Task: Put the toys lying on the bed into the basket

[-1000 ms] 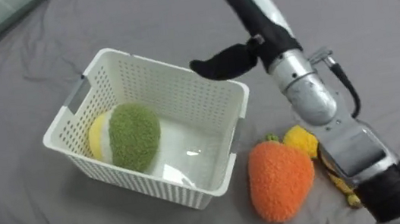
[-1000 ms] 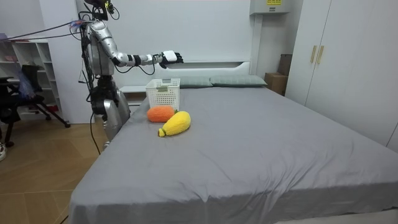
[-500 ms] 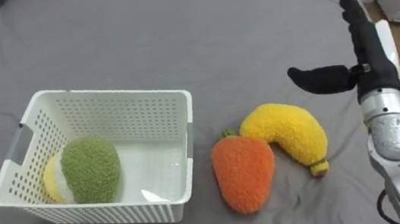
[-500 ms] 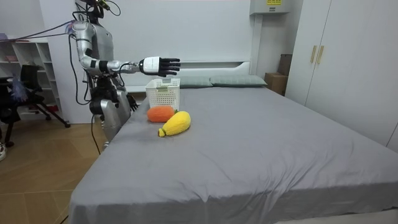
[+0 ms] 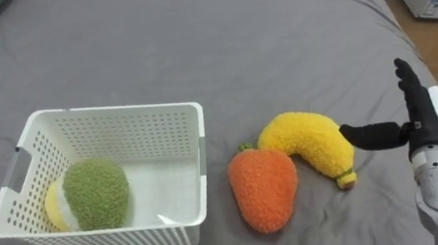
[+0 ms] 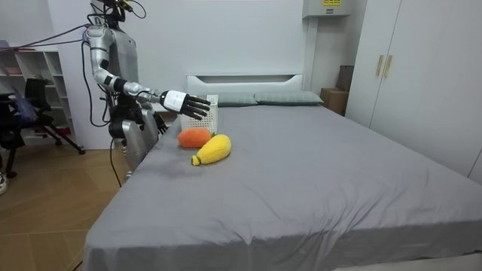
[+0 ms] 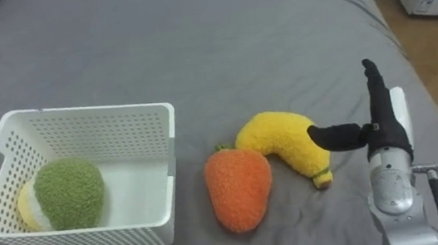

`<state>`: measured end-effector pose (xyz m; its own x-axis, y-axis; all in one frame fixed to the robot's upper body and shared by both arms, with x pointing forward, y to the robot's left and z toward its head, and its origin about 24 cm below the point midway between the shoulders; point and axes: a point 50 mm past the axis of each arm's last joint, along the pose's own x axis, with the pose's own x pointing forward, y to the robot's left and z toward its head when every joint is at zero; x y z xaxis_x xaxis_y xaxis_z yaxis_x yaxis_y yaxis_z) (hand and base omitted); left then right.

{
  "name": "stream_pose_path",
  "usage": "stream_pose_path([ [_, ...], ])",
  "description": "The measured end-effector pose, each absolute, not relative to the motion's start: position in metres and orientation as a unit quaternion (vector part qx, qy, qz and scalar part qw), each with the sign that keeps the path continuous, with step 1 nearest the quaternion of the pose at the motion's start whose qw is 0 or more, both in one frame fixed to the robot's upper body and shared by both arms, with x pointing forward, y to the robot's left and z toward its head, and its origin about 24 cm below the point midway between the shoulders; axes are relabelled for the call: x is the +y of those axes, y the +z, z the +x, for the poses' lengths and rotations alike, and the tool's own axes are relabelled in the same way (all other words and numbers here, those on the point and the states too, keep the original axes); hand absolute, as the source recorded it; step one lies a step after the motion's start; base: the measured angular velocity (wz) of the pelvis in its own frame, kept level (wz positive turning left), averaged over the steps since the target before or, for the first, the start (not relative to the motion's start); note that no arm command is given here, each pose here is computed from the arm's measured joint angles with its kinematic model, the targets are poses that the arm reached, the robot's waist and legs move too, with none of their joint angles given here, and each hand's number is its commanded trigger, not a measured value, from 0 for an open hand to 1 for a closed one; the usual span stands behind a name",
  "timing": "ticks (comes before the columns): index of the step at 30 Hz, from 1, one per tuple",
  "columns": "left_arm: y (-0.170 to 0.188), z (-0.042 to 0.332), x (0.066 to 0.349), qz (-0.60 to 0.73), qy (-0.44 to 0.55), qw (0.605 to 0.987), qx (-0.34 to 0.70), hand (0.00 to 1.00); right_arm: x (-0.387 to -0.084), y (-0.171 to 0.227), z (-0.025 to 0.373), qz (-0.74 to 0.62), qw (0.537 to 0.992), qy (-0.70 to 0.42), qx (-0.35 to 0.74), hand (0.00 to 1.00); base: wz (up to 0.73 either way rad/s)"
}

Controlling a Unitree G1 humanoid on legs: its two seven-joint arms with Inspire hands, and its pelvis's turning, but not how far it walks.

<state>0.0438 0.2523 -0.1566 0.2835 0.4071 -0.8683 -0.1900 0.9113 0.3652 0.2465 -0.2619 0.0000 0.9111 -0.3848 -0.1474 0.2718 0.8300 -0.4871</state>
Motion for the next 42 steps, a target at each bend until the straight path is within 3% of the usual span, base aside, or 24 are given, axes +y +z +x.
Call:
stream_pose_path([
  [14, -0.157, 0.076, 0.245, 0.092, 0.147, 0.814, 0.554, 0.0, -0.265, 0.002, 0.3, -0.261, 0.935, -0.184, 0.155, 0.0, 0.03],
  [28, -0.152, 0.111, 0.236, 0.108, 0.11, 0.839, 0.522, 0.0, -0.29, 0.016, 0.318, -0.323, 0.905, -0.213, 0.174, 0.0, 0.03],
  [42, -0.15, 0.121, 0.237, 0.097, 0.08, 0.844, 0.522, 0.0, -0.286, 0.011, 0.322, -0.372, 0.893, -0.166, 0.191, 0.0, 0.0],
])
